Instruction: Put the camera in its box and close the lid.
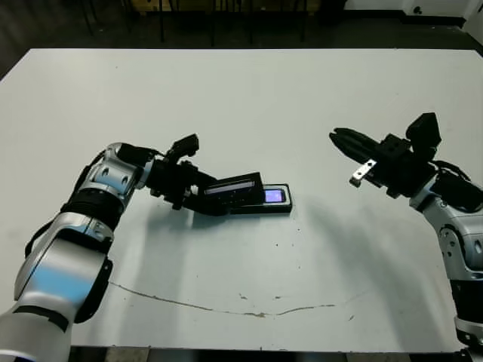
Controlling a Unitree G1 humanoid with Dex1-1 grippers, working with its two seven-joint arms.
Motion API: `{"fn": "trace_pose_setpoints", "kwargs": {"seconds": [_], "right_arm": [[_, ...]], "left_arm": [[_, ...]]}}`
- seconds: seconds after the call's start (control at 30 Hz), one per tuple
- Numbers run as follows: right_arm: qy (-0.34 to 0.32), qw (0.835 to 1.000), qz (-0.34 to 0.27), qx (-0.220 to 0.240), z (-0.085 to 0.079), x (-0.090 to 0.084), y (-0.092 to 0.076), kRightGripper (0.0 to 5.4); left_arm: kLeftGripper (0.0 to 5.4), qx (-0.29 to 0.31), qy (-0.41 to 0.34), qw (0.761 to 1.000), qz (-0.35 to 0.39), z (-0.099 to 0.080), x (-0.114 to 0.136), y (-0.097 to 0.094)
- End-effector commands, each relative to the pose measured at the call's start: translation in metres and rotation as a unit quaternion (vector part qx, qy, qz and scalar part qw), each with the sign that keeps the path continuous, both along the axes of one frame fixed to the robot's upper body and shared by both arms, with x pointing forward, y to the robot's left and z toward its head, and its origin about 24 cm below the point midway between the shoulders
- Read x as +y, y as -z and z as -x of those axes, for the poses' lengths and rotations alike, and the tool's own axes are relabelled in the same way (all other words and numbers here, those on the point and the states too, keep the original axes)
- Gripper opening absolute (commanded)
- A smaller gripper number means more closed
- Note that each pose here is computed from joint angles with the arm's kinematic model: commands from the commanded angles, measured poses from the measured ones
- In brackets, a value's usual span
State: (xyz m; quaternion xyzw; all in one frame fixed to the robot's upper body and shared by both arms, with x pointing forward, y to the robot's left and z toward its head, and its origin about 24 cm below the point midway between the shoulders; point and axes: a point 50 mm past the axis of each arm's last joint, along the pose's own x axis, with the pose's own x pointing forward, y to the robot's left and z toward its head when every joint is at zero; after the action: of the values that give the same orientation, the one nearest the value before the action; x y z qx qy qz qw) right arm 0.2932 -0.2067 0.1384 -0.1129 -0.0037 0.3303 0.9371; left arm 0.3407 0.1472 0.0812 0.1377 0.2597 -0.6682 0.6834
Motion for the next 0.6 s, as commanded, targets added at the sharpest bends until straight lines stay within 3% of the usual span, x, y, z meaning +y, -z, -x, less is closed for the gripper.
{"fn": "trace_pose_setpoints", "kwargs": {"seconds": [0.03,0.33,0.6], "right_arm": [[0.004,1.000,0.003,0.014,0.001,-0.003,0.005,0.00],[-0.002,1.000,-0.001,0.013,0.001,-0.004,0.004,0.00],[-0.004,1.000,-0.004,0.005,0.002,-0.006,0.001,0.00]], "left_arm": [[2.83,0.007,0.011,1.000,-0.014,0.003,-0.004,0.008],[2.83,-0.012,0.021,1.000,-0.015,0.003,-0.013,0.008],[2.83,-0.051,0.038,0.996,-0.065,0.003,-0.040,0.015]]}}
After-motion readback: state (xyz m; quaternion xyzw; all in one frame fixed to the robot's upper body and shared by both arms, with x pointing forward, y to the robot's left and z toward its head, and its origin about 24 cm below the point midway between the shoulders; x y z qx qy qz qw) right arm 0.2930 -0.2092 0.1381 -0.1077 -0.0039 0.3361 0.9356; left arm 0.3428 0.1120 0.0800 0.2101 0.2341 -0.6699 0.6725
